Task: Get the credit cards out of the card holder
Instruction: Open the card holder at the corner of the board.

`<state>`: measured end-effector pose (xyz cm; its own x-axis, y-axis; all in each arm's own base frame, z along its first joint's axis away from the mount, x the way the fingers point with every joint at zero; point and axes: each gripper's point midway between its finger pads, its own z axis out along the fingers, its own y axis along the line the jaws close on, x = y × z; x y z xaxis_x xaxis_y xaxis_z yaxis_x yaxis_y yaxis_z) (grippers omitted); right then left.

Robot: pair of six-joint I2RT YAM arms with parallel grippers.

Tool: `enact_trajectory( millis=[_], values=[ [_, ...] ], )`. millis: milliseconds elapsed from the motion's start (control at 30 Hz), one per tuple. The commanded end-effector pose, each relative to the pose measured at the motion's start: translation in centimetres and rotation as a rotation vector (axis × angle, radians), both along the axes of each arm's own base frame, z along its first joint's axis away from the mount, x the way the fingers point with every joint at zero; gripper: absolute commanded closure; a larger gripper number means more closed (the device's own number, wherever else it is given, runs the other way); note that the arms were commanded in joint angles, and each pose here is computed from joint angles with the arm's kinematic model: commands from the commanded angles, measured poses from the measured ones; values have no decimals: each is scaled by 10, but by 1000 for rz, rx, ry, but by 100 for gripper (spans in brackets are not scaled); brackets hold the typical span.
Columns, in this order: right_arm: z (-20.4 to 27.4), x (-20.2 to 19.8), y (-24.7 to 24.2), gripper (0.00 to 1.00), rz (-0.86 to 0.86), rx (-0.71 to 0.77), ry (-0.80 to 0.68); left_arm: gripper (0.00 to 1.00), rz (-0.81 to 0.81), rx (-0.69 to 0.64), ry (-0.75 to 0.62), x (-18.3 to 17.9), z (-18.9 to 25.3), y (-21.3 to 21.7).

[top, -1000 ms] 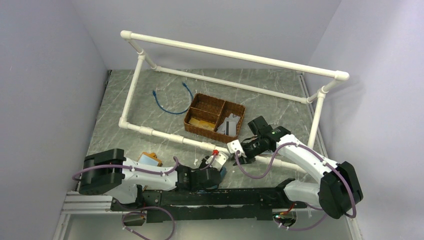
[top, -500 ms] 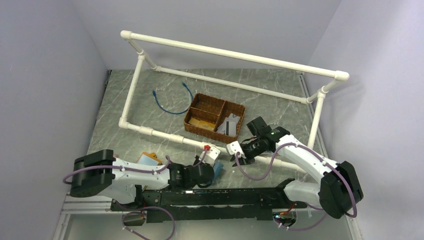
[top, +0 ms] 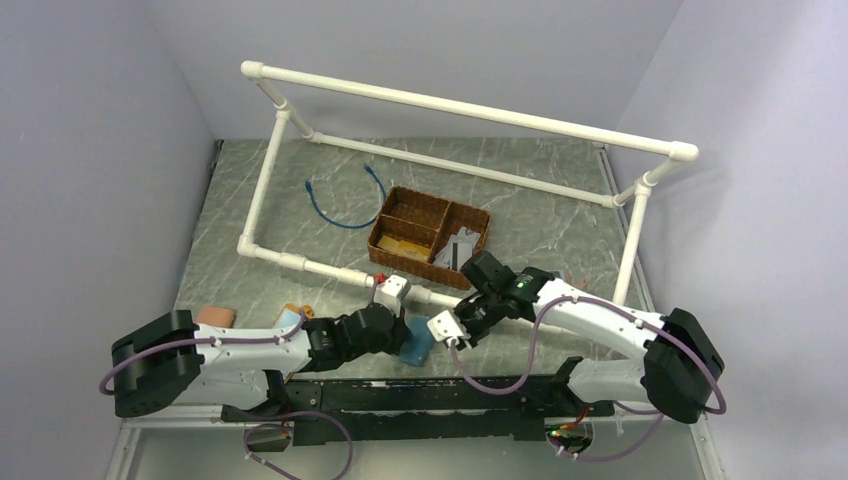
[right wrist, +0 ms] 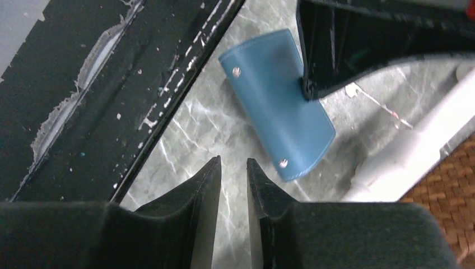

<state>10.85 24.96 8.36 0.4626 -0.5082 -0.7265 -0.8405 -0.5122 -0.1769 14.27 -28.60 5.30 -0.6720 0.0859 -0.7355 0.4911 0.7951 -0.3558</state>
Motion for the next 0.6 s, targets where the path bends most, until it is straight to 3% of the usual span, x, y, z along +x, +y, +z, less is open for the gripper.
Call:
enact_trajectory(
  millis=[0, 200, 567],
  values=[
    [14, 4, 28, 74, 30, 37, -77, 100, -55, -53, 86, -13, -6, -10],
    [13, -2, 48, 75, 30, 6, -76, 100, -74, -55, 107, -14, -10, -18],
    [-61, 18, 22, 80, -27, -206, -224, 100, -12, -106, 122, -9, -5, -2]
  ],
)
